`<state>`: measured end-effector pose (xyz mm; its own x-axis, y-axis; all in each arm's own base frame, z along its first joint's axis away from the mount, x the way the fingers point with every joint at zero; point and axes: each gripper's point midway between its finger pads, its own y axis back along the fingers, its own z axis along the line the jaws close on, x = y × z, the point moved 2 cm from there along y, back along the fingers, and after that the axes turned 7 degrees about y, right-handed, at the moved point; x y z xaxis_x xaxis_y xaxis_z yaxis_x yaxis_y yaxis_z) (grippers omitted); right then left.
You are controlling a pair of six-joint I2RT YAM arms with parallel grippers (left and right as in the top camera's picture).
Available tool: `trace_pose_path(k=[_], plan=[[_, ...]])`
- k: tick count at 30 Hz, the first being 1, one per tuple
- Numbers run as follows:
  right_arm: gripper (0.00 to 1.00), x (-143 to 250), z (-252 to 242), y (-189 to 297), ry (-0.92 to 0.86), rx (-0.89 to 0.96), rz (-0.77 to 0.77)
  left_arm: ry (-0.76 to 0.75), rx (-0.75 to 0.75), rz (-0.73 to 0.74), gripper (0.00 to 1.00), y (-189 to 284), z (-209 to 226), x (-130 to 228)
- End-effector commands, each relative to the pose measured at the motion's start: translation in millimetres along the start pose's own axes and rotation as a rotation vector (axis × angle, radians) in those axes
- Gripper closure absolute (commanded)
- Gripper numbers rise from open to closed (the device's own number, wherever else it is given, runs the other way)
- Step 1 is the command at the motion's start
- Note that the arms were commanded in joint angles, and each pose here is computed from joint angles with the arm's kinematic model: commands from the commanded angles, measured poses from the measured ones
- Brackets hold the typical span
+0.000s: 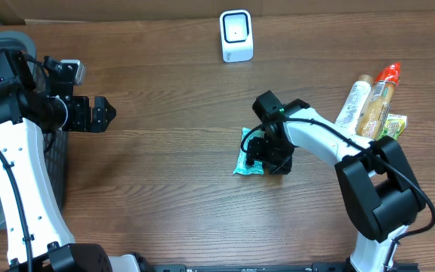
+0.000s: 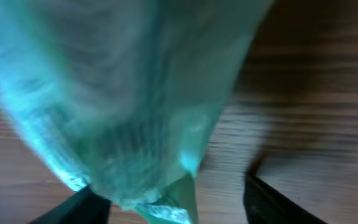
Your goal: Scan the item barcode
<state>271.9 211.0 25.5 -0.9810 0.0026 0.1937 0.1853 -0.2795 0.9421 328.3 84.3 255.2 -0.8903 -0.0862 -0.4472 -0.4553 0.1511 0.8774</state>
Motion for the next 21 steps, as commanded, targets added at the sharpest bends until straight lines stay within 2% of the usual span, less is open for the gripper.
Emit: trace_pose_path(k=[1,5,7,9,10,14,21], plan=[[0.38,4.1,0.3,-3.9,-0.048,-0.049,0.019,-0.027,0.014,0.001,0.01,-2.6,-2.8,-1.3],[0.54,-6.2,0.0,-2.3,-0.062,-0.069,-0.014,-0.027,0.014,0.001,0.01,-2.6,-2.8,-1.3],[0.71,-8.7,0.6,-1.9,-0.066,-0.075,-0.023,-0.027,0.014,0.001,0.00,-2.6,-2.8,-1.2],[0.93,-9.4,1.0,-1.9,-0.065,-0.077,-0.026,-0.027,0.014,0.001,0.01,-2.6,-2.8,-1.2],[0.96,-10.4,1.8,-1.3,-0.063,-0.080,-0.030,-0.027,0.014,0.001,0.00,-2.6,-2.8,-1.2],[0.96,-16.7,7.9,14.1,-0.010,-0.083,-0.076,-0.027,0.014,0.001,0.00,-2.6,-2.8,-1.3],[0.96,-26.3,-0.2,94.8,0.107,0.145,-0.299,-0.027,0.014,0.001,0.01,-2.6,-2.8,-1.3]])
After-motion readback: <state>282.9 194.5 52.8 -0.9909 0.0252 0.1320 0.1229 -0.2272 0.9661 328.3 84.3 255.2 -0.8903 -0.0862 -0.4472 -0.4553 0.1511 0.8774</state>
